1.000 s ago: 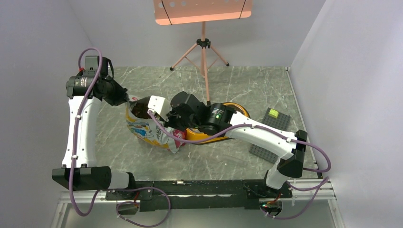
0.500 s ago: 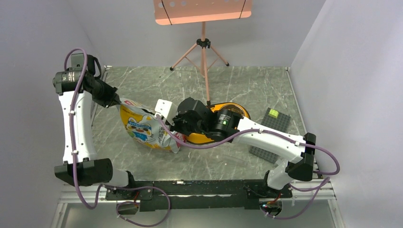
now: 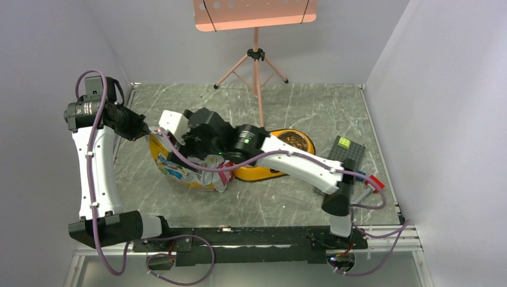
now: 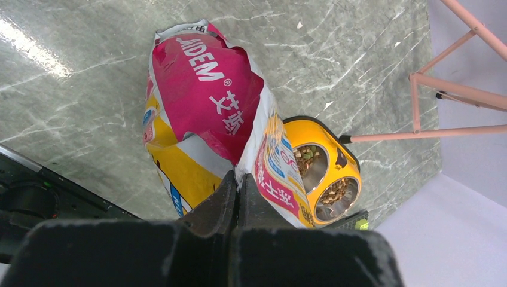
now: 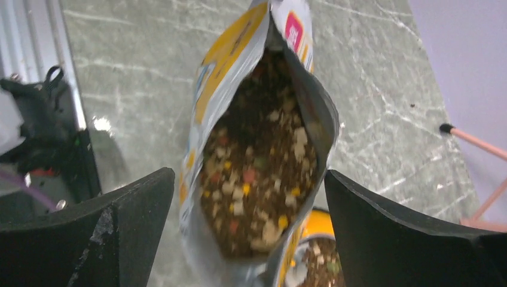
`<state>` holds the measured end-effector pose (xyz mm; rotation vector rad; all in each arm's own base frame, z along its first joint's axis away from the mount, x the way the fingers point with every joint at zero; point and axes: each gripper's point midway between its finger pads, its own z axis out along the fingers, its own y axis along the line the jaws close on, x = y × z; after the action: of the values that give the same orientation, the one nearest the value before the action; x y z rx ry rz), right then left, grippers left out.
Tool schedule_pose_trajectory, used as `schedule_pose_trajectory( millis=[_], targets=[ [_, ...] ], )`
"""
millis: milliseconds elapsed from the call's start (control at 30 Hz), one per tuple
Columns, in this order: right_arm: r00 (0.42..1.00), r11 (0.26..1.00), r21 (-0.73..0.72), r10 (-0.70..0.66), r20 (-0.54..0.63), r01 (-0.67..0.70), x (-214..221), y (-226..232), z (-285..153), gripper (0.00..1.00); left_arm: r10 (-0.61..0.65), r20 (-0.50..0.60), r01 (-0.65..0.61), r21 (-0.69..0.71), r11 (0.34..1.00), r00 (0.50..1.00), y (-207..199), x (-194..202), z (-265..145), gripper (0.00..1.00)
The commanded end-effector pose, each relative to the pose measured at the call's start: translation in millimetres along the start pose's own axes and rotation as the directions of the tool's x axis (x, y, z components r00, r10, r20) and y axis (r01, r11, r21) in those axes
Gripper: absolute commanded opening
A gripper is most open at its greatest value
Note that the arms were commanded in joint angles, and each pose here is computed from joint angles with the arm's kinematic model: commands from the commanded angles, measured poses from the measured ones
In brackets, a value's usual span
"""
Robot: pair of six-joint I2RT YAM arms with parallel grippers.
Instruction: Serve the pet food
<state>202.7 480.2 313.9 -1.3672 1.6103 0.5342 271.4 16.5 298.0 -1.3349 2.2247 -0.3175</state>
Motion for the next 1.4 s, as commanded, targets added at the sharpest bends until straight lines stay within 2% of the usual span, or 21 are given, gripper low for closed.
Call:
schedule_pose_trajectory(
  millis=[0, 167, 233, 300, 333, 367, 400, 433, 533, 633, 733, 800, 933, 1033, 1100, 1167, 1200, 1233, 1300, 1333, 1367],
  targets=[
    [0.999, 0.999, 0.044, 0.016, 0.036, -0.017, -13.2, -17.2, 38.3, 1.0, -0.025, 0.129, 0.009, 0.124, 0.992, 0.991, -16.2, -20.3, -24.8, 0.0],
    [0.999, 0.994, 0.108, 0.029, -0.02, -0.027, 1.6, -30.3, 48.5, 0.99, -0.032, 0.16, 0.014, 0.117, 0.993, 0.987, -13.4, -24.3, -30.4, 0.0],
    [0.998, 0.992, 0.12, 0.033, -0.061, -0.026, 13.3, -29.0, 42.1, 0.9, -0.044, 0.161, 0.026, 0.112, 0.993, 0.986, -13.7, -25.4, -30.3, 0.0],
    [0.993, 0.991, 0.134, 0.041, -0.108, -0.027, 22.3, -28.7, 30.3, 0.75, -0.06, 0.151, 0.045, 0.103, 0.994, 0.987, -13.7, -25.5, -28.7, 0.0],
    [0.991, 0.991, 0.134, 0.038, -0.126, -0.021, 25.7, -28.2, 22.9, 0.64, -0.068, 0.16, 0.054, 0.089, 0.995, 0.985, -11.8, -28.2, -27.1, 0.0],
    [0.989, 0.991, 0.131, 0.032, -0.141, -0.013, 29.3, -27.2, 16.3, 0.46, -0.074, 0.171, 0.063, 0.069, 0.996, 0.983, -8.8, -31.3, -25.1, 0.0],
    [0.989, 0.993, 0.122, 0.025, -0.148, -0.007, 31.0, -26.4, 9.6, 0.14, -0.079, 0.175, 0.07, 0.053, 0.996, 0.981, -6.5, -34.0, -23.1, 0.0],
    [0.988, 0.995, 0.102, 0.017, -0.152, -0.002, 32.8, -23.2, 3.4, 0.0, -0.081, 0.184, 0.075, 0.041, 0.996, 0.98, -5.0, -37.3, -23.5, 0.0],
    [0.989, 0.998, 0.066, 0.003, -0.146, 0.007, 39.0, -15.7, -2.2, 0.0, -0.076, 0.208, 0.079, -0.005, 0.997, 0.975, 2.3, -44.8, -25.5, 0.0],
    [0.986, 0.999, 0.042, 0.023, -0.167, -0.016, 41.0, -11.6, 7.1, 0.0, -0.061, 0.183, 0.057, 0.023, 0.998, 0.981, 2.1, -36.1, -24.7, 0.02],
    [0.991, 0.999, 0.024, 0.048, -0.123, -0.045, 22.0, -9.9, 11.4, 0.0, -0.08, 0.088, 0.07, 0.113, 0.991, 0.993, -0.8, -8.2, -17.3, 0.4],
    [0.993, 0.998, 0.017, 0.055, -0.105, -0.054, 15.5, -9.7, 12.4, 0.0, -0.078, 0.011, 0.074, 0.188, 0.979, 0.997, -4.6, 15.2, -16.5, 0.54],
    [0.992, 0.999, 0.009, 0.055, -0.118, -0.054, 19.9, -6.9, 14.3, 0.0, -0.018, -0.037, 0.027, 0.263, 0.964, 0.999, -15.3, 44.0, -24.5, 0.62],
    [0.991, 0.998, 0.001, 0.056, -0.121, -0.056, 20.2, -4.9, 13.7, 0.0, -0.028, -0.08, 0.048, 0.27, 0.962, 0.996, -16.1, 58.8, -24.5, 0.64],
    [0.992, 0.999, 0.006, 0.054, -0.117, -0.054, 18.2, -5.3, 12.0, 0.0, -0.04, -0.116, 0.071, 0.273, 0.959, 0.992, -17.2, 68.0, -19.2, 0.61],
    [0.992, 0.998, 0.028, 0.053, -0.116, -0.05, 16.4, -8.0, 9.5, 0.0, -0.048, -0.13, 0.082, 0.267, 0.96, 0.99, -17.7, 71.9, -13.8, 0.52],
    [0.991, 0.998, 0.038, 0.054, -0.119, -0.05, 16.9, -9.6, 6.8, 0.02, -0.047, -0.128, 0.08, 0.263, 0.962, 0.991, -17.3, 72.0, -11.9, 0.45],
    [0.99, 0.998, 0.05, 0.054, -0.129, -0.047, 20.2, -11.2, 4.6, 0.08, -0.041, -0.114, 0.069, 0.252, 0.965, 0.993, -14.8, 70.3, -9.9, 0.29],
    [0.987, 0.998, 0.058, 0.049, -0.154, -0.041, 29.1, -11.5, -1.2, 0.16, -0.05, -0.042, 0.058, 0.218, 0.974, 0.998, -6.2, 59.6, -7.6, 0.05],
    [0.984, 0.997, 0.064, 0.045, -0.172, -0.035, 35.2, -12.8, -3.8, 0.2, -0.054, 0.0, 0.053, 0.212, 0.976, 0.999, -3.3, 52.9, -7.4, 0.0],
    [0.98, 0.997, 0.068, 0.039, -0.195, -0.026, 43.3, -13.0, -6.3, 0.25, -0.057, 0.034, 0.048, 0.213, 0.976, 0.998, -2.0, 47.2, -9.2, 0.0]
  ],
)
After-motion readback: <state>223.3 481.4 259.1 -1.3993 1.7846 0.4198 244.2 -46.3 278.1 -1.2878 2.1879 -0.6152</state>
